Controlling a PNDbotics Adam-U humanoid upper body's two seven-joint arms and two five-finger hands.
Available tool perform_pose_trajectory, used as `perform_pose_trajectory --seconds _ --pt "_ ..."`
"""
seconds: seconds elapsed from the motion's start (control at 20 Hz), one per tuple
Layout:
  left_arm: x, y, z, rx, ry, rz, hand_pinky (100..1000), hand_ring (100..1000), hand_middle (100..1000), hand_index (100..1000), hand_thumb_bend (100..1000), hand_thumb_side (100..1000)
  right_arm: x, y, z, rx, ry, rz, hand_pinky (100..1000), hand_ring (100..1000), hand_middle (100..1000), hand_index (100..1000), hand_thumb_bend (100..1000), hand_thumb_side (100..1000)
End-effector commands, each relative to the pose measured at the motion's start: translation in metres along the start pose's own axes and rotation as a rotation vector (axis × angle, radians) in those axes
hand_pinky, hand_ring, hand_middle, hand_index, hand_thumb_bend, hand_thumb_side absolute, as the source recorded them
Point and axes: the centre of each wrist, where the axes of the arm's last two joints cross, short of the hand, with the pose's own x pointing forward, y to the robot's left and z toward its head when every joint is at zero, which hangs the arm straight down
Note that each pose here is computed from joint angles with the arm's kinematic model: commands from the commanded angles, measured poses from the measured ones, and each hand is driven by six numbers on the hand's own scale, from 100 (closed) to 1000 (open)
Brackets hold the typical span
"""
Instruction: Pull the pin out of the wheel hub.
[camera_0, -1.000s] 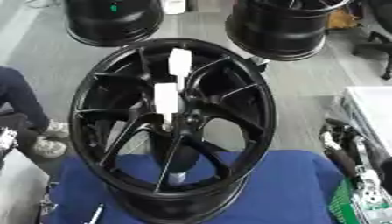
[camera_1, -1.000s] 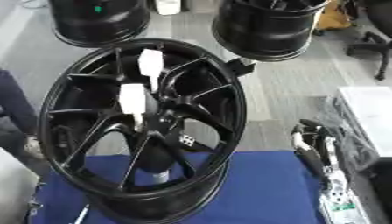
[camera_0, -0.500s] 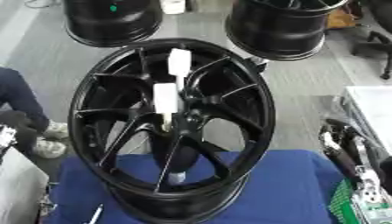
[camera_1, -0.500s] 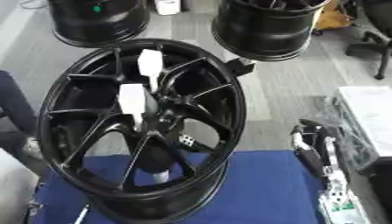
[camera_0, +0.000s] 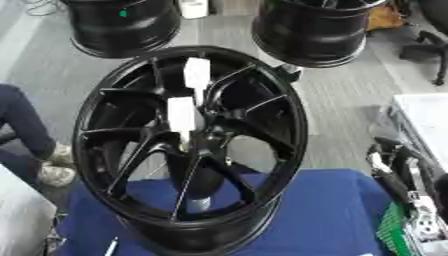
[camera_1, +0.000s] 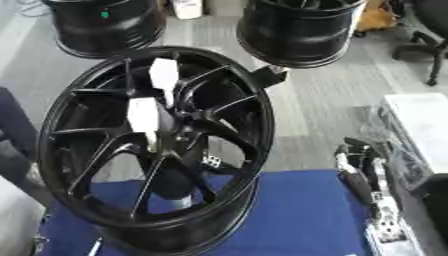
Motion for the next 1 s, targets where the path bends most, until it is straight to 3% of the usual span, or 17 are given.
perform_pose_trajectory --seconds 0.05,0.2,0.4,0.7,0.85,1.0 --pt "0.012 0.035 -0.023 -0.147 -0.063 -0.174 720 617 621 746 558 480 0.006 -0.008 -0.005 0.014 -0.034 0.031 701 617 607 785 100 520" --pt "0.019 0.038 -0.057 -0.262 -0.145 -0.284 727 622 625 754 572 479 0.006 -0.008 -0.005 0.028 -0.035 0.036 701 617 607 785 100 524" --pt "0.022 0.017 -0.109 -0.403 -0.230 -0.366 734 635 639 769 578 481 0.006 -0.009 -0.004 0.041 -0.032 0.044 701 617 607 785 100 516" --pt "0.015 0.009 -0.122 -0.443 -0.266 -0.415 743 664 664 787 608 480 0.006 -0.008 -0.005 0.049 -0.035 0.044 701 617 607 785 100 524" --pt "0.039 -0.018 -0.148 -0.530 -0.386 -0.462 741 667 670 792 642 481 0.011 -0.001 -0.009 0.090 -0.056 0.036 701 617 607 785 100 524" --pt "0.045 -0.052 -0.168 -0.642 -0.432 -0.480 740 668 674 794 633 475 0.012 0.001 -0.010 0.103 -0.059 0.030 700 617 607 785 100 533"
